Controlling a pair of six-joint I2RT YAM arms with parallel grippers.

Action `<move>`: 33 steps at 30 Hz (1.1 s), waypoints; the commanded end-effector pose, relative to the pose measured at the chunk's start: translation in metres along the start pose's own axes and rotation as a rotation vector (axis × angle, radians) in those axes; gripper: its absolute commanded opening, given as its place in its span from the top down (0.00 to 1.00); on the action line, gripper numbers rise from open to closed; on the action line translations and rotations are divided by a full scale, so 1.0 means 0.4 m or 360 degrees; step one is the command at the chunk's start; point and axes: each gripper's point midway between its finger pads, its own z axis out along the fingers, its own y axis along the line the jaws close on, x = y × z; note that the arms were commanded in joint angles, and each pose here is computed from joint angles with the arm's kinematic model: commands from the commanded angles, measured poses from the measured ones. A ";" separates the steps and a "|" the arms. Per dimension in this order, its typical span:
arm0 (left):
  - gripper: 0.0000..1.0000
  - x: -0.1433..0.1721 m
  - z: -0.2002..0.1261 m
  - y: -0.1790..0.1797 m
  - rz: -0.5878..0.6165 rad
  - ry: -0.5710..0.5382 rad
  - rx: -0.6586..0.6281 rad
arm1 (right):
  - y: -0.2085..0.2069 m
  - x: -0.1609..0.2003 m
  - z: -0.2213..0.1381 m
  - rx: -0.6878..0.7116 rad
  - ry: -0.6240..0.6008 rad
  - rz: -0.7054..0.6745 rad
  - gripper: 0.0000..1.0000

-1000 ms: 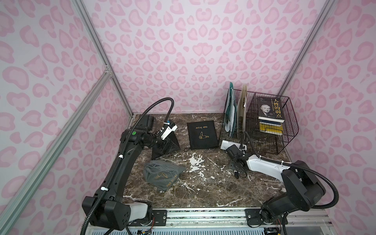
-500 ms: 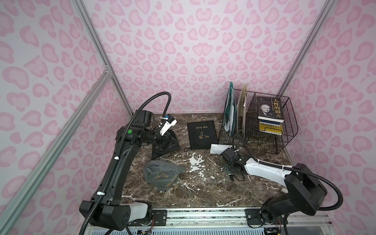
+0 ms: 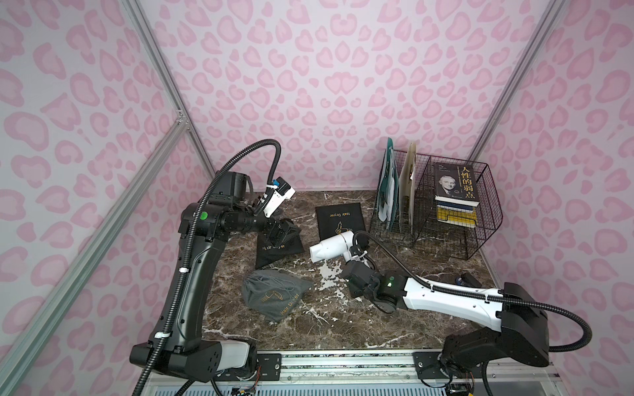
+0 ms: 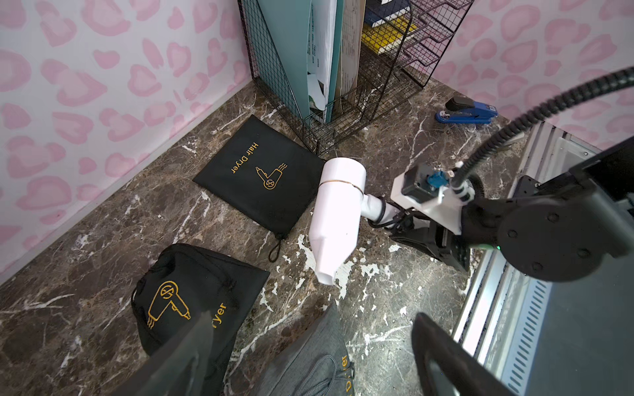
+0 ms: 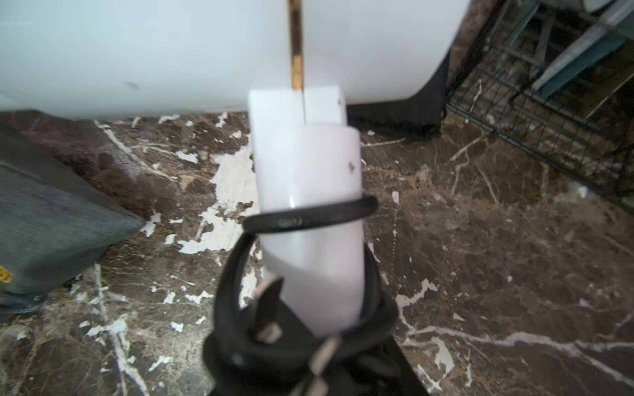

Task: Pack away hair dryers
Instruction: Pick up the hair dryer from the center of the board.

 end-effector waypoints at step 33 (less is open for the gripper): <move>0.01 0.083 -0.006 -0.216 -0.0152 0.0289 0.0693 | 0.153 -0.191 -0.322 0.0322 -0.0977 -0.0440 1.00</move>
